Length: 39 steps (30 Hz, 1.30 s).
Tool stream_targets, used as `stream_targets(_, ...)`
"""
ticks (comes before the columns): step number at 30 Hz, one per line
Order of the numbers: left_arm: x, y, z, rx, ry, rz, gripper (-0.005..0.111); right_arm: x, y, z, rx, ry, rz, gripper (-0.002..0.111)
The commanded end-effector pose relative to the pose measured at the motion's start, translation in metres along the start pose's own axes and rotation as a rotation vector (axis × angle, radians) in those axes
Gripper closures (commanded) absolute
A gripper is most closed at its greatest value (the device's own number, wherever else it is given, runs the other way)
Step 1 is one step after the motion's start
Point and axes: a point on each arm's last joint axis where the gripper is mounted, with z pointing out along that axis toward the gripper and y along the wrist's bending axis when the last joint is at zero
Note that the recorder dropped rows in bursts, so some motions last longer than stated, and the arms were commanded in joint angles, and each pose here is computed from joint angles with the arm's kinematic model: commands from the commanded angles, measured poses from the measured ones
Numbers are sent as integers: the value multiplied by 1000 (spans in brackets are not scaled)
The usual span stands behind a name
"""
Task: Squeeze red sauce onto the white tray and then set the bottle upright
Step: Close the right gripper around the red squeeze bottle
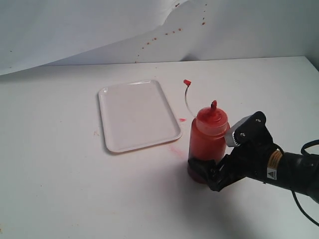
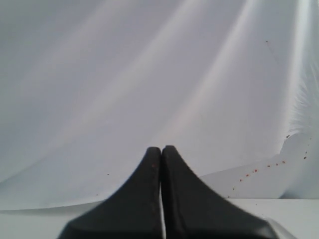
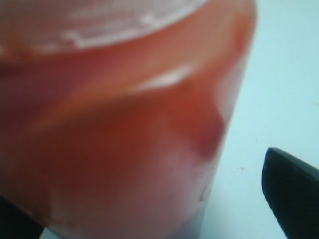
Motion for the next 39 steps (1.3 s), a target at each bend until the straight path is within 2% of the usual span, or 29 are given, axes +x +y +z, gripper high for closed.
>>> stream_targets(1,4,0,0,6,35,-14,107,2,-1,1,9,32,-18,10)
stream_targets(9,4,0,0,6,36,-14,107,20,1,12,-30,45,-101,10)
stream_targets(15,4,0,0,6,36,-12,107,17,-2,15,8,-41,-136,10)
stream_targets(29,4,0,0,7,32,-12,107,20,-2,17,5,-63,-140,10)
stream_targets(39,4,0,0,7,32,-12,107,19,-6,17,47,-64,-110,13)
